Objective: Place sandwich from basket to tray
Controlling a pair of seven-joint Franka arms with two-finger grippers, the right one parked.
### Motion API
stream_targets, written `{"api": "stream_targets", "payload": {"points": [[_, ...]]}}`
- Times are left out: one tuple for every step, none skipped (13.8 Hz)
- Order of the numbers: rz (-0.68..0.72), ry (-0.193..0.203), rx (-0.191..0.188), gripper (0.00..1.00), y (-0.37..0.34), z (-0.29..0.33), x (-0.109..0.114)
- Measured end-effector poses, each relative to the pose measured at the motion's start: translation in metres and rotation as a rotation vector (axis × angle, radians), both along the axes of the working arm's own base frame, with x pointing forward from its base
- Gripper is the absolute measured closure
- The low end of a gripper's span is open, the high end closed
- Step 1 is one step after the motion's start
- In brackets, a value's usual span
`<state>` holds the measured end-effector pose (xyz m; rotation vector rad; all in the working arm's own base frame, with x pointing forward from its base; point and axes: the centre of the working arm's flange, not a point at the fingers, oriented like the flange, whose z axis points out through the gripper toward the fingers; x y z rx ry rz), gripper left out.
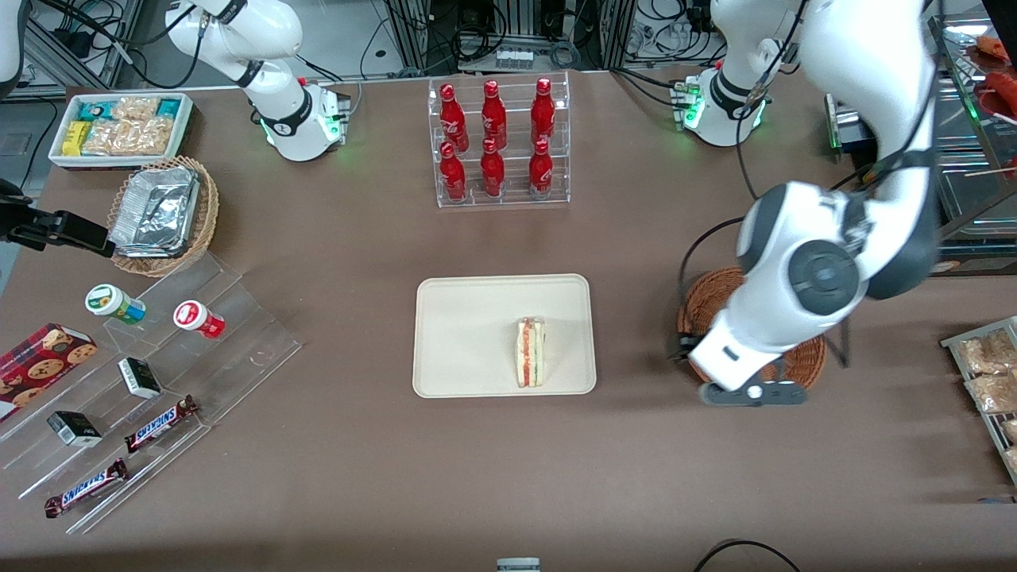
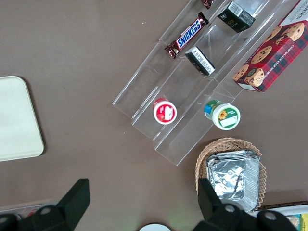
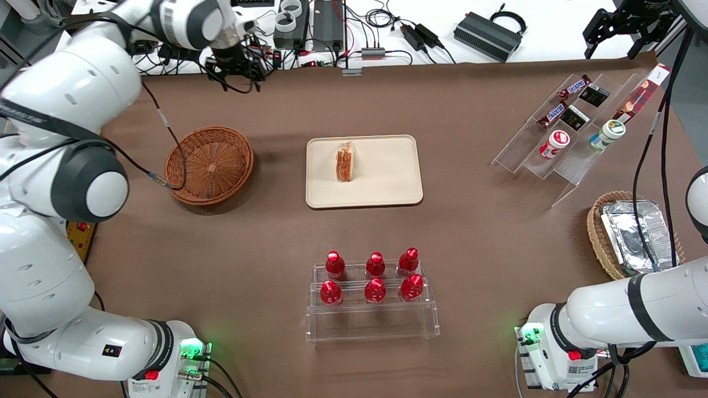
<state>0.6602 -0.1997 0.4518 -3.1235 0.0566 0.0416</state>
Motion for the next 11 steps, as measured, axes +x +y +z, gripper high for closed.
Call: {"api": "stream_targets", "payload": {"points": [[-0.002,0.010,0.005,0.00,0.013,0.015,-0.004],[-0.003,0.017,0.009,0.00,0.024,0.030,-0.009],[0.007,0.021,0.013,0.00,0.034,0.047,-0.014],[0.025,0.028,0.017,0.00,0.050,0.066,-0.021],[0.029,0.043,0.021,0.00,0.069,0.083,-0.029],[0.019,0.063,0.025,0.00,0.087,0.101,-0.039],[0.011,0.080,0.027,0.00,0.102,0.117,-0.049],[0.009,0.093,0.027,0.00,0.115,0.132,-0.060],[0.014,0.101,0.026,0.00,0.125,0.146,-0.069],[0.020,0.105,0.025,0.00,0.131,0.158,-0.078],[0.026,0.108,0.026,0.00,0.136,0.167,-0.085]]}}
